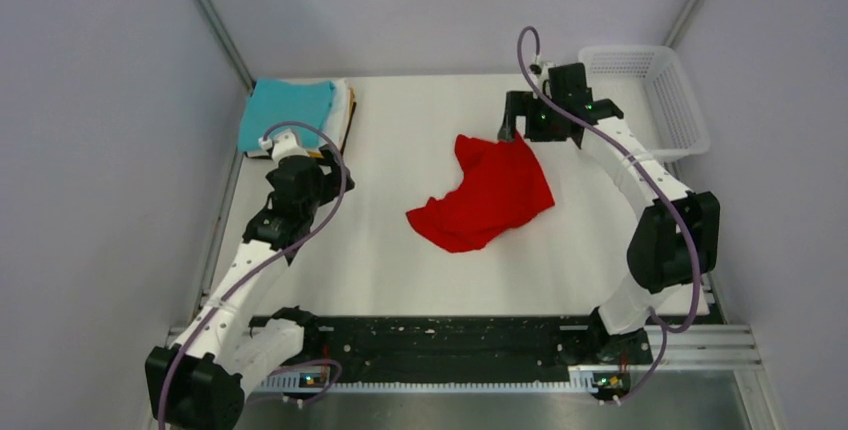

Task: Fold and stack the t-shirts
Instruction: Move the tshirt to the center of the board, then flatten out the tshirt

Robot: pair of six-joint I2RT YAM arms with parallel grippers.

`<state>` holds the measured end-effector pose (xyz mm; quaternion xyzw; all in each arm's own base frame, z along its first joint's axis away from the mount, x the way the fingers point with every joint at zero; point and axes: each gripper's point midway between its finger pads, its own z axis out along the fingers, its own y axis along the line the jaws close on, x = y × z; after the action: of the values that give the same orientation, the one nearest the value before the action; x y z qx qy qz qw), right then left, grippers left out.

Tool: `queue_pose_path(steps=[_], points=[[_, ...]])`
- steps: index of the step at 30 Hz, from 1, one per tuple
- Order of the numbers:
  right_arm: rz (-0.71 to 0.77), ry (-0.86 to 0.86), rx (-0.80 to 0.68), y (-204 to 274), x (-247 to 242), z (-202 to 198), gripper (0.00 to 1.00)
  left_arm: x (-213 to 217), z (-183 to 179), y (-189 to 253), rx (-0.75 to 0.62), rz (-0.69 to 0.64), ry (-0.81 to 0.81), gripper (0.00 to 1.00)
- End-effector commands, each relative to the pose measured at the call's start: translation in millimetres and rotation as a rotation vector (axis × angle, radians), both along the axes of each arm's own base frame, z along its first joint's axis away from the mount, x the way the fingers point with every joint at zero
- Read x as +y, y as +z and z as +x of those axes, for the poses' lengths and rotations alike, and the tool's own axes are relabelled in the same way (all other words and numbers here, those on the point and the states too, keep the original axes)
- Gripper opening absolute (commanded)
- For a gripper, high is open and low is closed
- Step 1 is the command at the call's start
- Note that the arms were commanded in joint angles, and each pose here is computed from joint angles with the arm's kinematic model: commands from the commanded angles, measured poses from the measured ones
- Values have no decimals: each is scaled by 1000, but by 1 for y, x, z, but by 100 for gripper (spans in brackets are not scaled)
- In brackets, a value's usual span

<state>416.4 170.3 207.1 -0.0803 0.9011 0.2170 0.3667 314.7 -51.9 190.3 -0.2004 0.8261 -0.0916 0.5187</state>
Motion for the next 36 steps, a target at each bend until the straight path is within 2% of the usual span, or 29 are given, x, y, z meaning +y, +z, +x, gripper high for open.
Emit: queue_pose_path(steps=[1, 9, 15, 24, 27, 31, 36], points=[[-306, -367, -31, -21, -84, 14, 98, -2, 8, 1, -18, 12, -9, 99], [-144, -330, -123, 13, -59, 23, 99, -8, 6, -13, 27, -16, -26, 99], [-82, -258, -202, 26, -53, -6, 99, -27, 10, -28, 90, -46, -111, 99], [-95, -301, -128, -43, -75, -77, 99, -86, 23, -84, 340, -150, -344, 99], [-99, -278, -143, -43, -75, -83, 99, -110, 11, -102, 414, -143, -454, 98], [-69, -212, -183, -29, -59, -73, 99, -134, -26, -128, 549, -108, -587, 95], [-106, -103, -187, -27, -25, -48, 99, -138, -69, -155, 674, -10, -606, 91]])
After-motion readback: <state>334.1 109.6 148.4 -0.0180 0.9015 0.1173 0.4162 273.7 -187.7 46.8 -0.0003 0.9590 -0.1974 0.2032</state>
